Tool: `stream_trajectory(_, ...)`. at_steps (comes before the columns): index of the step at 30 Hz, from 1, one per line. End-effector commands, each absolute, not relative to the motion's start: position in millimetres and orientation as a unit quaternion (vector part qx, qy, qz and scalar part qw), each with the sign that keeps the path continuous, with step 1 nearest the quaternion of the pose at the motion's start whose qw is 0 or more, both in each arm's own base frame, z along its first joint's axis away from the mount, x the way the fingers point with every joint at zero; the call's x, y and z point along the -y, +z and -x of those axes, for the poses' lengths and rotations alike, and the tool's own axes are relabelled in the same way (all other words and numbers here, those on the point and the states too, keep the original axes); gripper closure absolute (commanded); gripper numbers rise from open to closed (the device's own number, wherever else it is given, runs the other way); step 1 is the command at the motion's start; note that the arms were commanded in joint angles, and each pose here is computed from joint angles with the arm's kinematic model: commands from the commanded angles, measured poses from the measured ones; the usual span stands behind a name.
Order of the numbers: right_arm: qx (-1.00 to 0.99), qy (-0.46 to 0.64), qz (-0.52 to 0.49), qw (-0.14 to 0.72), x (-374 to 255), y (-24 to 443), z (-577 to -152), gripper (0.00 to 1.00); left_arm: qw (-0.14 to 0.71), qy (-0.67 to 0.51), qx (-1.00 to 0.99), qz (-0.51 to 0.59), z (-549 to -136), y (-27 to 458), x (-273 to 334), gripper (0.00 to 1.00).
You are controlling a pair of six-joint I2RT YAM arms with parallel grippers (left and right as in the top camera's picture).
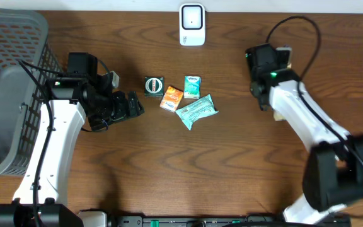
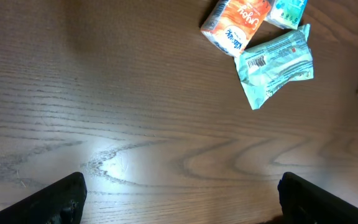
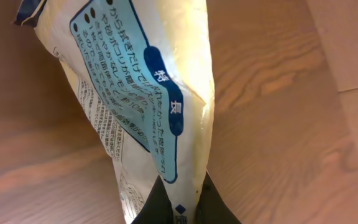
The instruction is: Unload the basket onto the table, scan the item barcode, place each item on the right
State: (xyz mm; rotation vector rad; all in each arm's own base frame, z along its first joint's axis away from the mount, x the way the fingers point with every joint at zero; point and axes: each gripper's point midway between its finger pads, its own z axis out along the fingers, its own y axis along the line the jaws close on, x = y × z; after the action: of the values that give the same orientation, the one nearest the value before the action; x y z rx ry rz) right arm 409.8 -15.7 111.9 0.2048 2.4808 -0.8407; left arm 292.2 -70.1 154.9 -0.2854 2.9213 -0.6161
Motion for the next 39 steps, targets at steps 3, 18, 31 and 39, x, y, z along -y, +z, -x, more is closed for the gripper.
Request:
stream_trajectory(3,-0.897,-0.365,-0.049,0.243,17,105,-413,0.99,0.066,-0.206,-0.972,0.088,-291,153,72,0.02)
stream_trajectory(18,-0.956,-0.129,0.032,0.261,-140,79,-407,0.25,0.066,-0.206,-0.972,0.088,-291,153,72,0.02)
stream_trajectory(31,-0.965,-0.076,0.016,0.251,-113,141,-437,0.01,0.066,-0.206,-0.972,0.088,-291,153,72,0.02)
stream_trajectory(39,-0.987,-0.009,0.029,0.160,-83,84,-412,0.01,0.066,-0.206,-0.972,0.088,-291,153,72,0.02)
